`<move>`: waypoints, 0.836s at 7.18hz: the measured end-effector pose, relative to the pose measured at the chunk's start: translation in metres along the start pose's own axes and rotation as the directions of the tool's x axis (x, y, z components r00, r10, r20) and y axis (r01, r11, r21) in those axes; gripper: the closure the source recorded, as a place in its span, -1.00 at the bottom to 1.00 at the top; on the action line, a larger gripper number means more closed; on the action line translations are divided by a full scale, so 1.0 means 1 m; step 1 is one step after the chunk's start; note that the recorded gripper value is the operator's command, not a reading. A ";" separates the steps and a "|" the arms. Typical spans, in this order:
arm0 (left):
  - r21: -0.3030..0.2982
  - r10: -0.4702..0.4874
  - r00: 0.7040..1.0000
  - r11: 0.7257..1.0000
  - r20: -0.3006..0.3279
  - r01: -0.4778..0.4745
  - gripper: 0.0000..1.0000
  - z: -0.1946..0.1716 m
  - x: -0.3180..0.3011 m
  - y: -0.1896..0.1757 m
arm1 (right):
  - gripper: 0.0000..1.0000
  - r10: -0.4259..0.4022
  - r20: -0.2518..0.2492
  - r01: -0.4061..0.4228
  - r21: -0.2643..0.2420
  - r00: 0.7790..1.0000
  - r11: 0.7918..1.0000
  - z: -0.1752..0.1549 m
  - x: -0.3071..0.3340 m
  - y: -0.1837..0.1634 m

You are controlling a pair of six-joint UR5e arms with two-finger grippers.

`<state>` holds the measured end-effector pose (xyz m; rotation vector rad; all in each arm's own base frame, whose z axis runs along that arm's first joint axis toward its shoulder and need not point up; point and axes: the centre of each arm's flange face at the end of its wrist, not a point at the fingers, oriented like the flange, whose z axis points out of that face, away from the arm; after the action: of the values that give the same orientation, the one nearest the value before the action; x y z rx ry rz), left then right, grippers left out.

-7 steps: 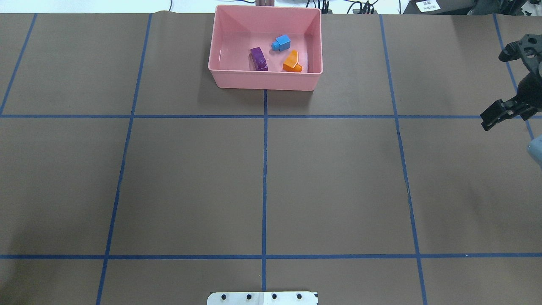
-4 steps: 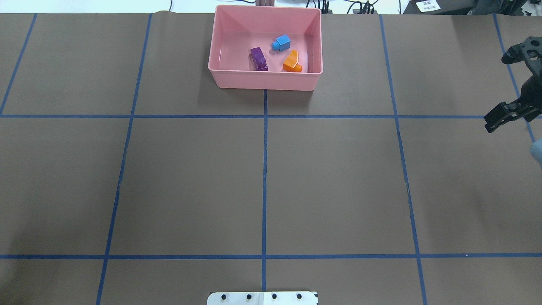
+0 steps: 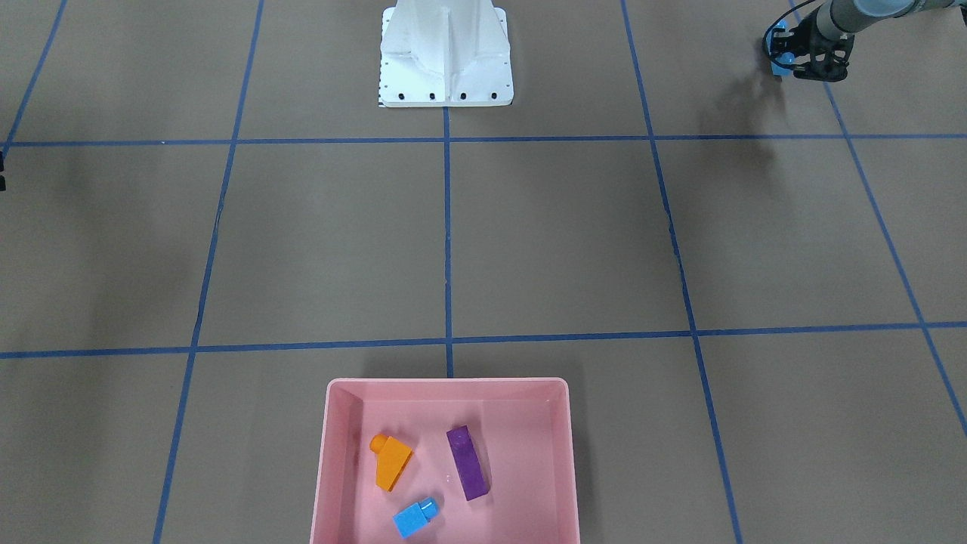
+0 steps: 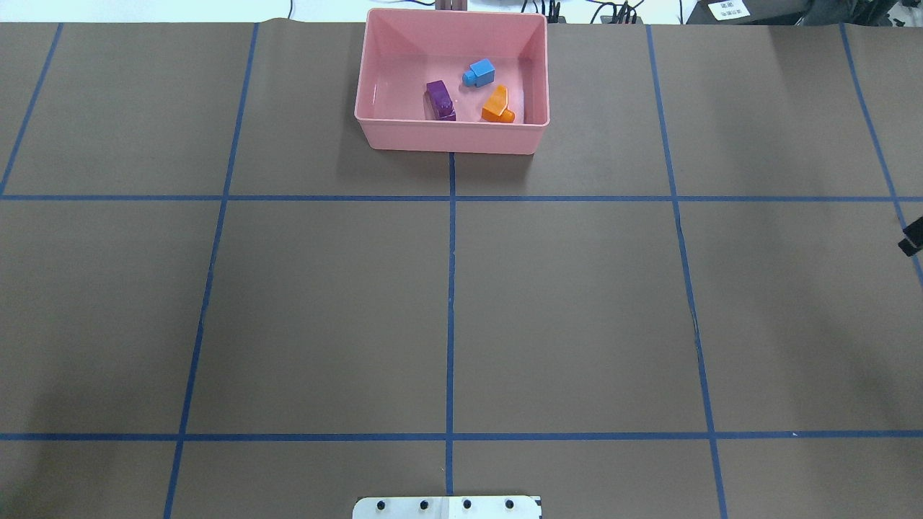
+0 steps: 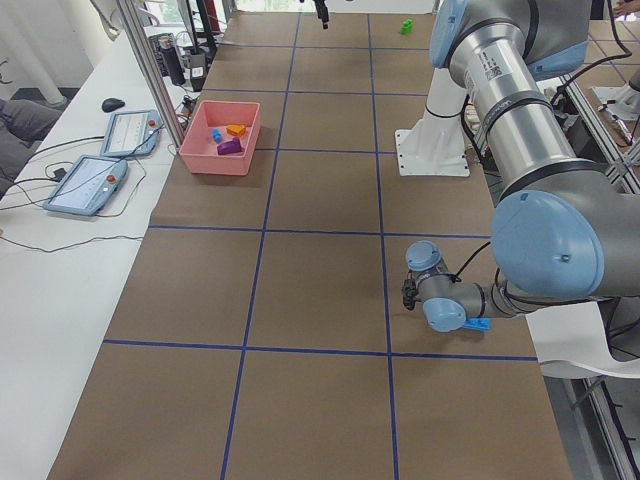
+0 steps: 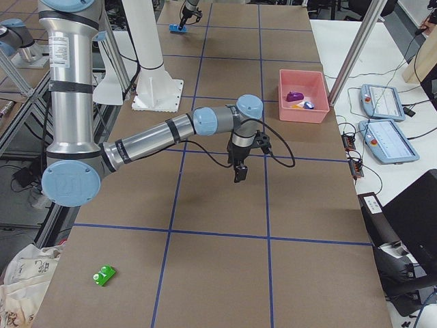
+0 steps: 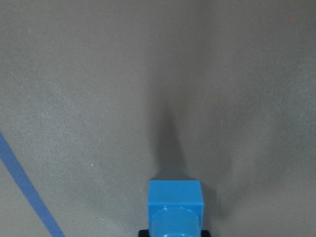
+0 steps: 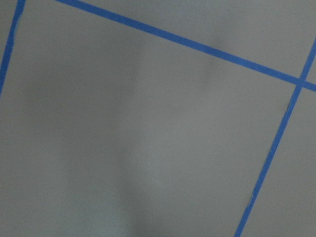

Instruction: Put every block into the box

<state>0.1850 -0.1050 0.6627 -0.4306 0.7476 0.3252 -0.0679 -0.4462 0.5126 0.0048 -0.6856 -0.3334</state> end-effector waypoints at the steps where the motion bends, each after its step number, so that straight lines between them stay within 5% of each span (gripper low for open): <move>1: -0.037 -0.027 0.999 0.999 -0.047 0.025 1.00 -0.023 0.020 0.014 | -0.99 -0.014 0.013 0.014 -0.006 1.000 1.000 0.002 0.020 0.020; 4: -0.057 -0.082 0.979 0.996 -0.187 0.073 1.00 -0.074 0.071 0.025 | -0.99 -0.022 0.014 0.022 -0.038 1.000 0.999 0.014 0.060 0.064; 6: 0.027 -0.054 0.933 0.997 -0.356 0.069 1.00 -0.111 0.114 -0.010 | -0.99 -0.008 0.002 0.008 -0.055 1.000 0.998 0.020 0.084 0.086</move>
<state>0.2035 -0.1531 0.5120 -0.4808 1.0902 0.1735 0.0058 -0.3882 0.5897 -0.0454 -0.6782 -0.3599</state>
